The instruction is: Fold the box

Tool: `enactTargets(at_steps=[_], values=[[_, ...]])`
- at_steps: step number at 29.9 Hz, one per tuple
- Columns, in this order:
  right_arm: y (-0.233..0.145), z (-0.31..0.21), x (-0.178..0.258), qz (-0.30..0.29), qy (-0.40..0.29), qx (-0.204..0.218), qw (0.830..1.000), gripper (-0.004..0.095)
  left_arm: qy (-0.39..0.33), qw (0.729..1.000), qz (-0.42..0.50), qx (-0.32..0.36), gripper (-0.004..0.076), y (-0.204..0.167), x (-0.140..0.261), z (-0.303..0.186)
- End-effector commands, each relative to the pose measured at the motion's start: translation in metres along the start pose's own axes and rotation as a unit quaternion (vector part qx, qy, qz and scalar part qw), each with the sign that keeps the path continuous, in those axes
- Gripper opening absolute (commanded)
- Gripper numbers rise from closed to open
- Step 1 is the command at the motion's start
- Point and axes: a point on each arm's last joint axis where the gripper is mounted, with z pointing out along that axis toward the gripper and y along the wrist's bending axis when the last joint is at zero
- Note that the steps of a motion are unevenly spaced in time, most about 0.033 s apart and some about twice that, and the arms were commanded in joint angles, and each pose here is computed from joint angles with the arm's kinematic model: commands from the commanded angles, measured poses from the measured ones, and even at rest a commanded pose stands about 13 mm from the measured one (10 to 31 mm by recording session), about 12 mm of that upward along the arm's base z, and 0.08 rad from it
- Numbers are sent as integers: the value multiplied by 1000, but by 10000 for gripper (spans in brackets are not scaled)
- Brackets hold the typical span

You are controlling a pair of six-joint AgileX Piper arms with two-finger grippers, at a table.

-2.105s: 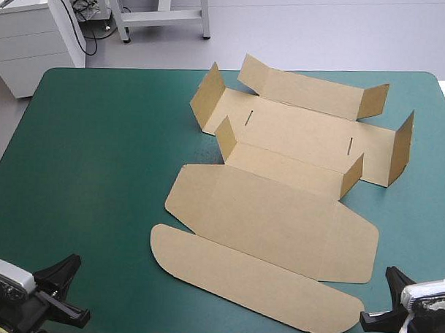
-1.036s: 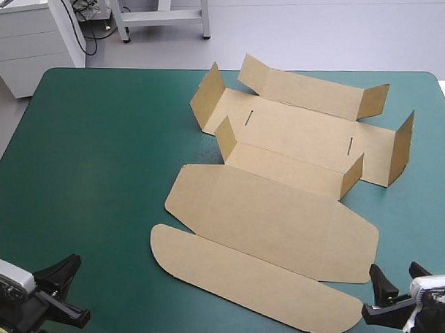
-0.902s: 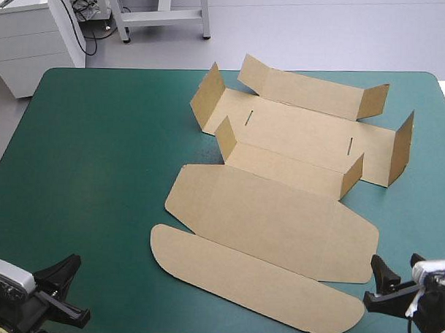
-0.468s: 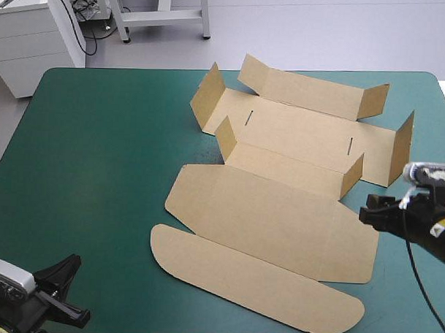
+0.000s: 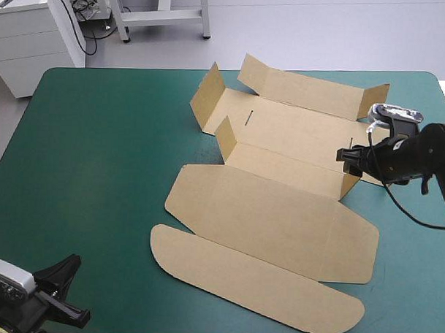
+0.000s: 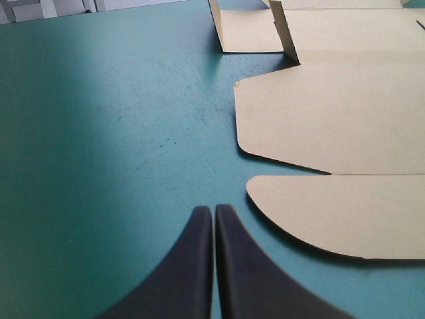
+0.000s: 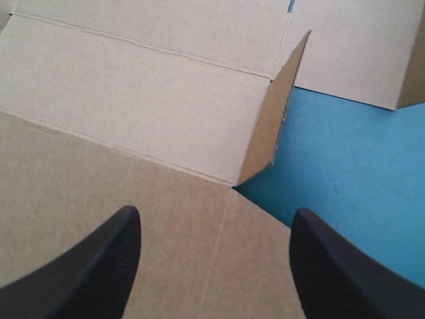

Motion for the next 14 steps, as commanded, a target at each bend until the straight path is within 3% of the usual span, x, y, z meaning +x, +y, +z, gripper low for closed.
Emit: enactTargets(at_steps=[1, 14], values=[[5, 0, -21, 5, -17, -9, 1000, 589, -41, 999, 0, 6, -8, -1, -13, -2], [-10, 78, -48, 56, 99, 36, 993, 589, -41, 999, 0, 5, -8, -1, -13, -2]])
